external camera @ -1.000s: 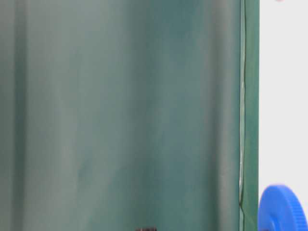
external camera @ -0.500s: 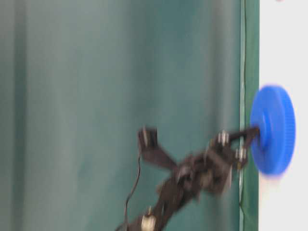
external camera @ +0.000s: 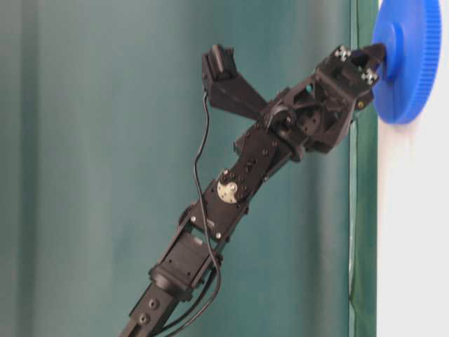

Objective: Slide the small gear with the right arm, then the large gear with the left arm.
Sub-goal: 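Slide the large gear right with the left gripper against the small gear, then slide the large gear back left with the left gripper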

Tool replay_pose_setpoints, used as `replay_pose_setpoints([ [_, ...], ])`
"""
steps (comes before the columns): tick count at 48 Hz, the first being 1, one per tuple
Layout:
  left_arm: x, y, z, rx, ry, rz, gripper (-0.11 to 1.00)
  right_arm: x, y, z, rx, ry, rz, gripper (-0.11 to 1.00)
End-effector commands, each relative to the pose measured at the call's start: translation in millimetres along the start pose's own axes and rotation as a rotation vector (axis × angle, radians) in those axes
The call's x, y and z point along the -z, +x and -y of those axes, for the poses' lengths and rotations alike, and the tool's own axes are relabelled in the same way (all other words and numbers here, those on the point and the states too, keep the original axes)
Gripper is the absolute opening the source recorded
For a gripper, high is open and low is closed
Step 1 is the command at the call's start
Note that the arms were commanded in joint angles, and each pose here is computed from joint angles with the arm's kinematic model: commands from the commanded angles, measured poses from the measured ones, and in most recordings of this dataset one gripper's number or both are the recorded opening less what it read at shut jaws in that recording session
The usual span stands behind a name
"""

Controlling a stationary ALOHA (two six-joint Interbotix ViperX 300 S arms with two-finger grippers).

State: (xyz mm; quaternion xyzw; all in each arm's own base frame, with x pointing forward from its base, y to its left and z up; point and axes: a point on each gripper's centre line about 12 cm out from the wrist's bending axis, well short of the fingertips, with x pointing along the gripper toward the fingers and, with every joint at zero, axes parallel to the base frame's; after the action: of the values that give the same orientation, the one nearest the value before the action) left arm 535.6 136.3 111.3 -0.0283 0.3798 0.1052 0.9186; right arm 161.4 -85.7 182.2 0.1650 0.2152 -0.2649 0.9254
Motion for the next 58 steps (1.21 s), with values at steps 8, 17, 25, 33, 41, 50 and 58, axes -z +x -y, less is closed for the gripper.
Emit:
replay_pose_setpoints([
  [8, -2.4, -4.1, 7.5, 0.01, 0.01, -0.007, -0.01, -4.2, -0.4, -1.6, -0.008, -0.004, 0.017, 0.5],
  [17, -0.5, -3.8, 7.6, 0.01, 0.01, -0.012, -0.01, -4.2, -0.6, -2.0, -0.012, -0.006, 0.02, 0.5],
  [25, -0.5, -3.8, 7.6, 0.01, 0.01, -0.012, -0.01, -3.6, -0.6, -1.6, -0.01, -0.005, 0.019, 0.5],
  [33, -2.4, -4.1, 7.5, 0.01, 0.01, -0.007, -0.01, -3.2, -0.5, -1.5, -0.01, -0.005, 0.019, 0.5],
  [41, -3.6, -5.3, 7.4, 0.009, 0.013, -0.004, -0.01, -3.8, -0.6, -1.7, -0.011, -0.004, 0.02, 0.5],
  [50, -0.9, -14.3, 0.8, 0.001, 0.001, -0.011, -0.01, -2.8, -0.3, -1.4, -0.009, -0.005, 0.016, 0.5],
  [58, 18.4, -29.3, -10.3, -0.013, -0.019, -0.05, -0.01, -3.0, -0.5, -1.5, -0.01, -0.004, 0.018, 0.5],
])
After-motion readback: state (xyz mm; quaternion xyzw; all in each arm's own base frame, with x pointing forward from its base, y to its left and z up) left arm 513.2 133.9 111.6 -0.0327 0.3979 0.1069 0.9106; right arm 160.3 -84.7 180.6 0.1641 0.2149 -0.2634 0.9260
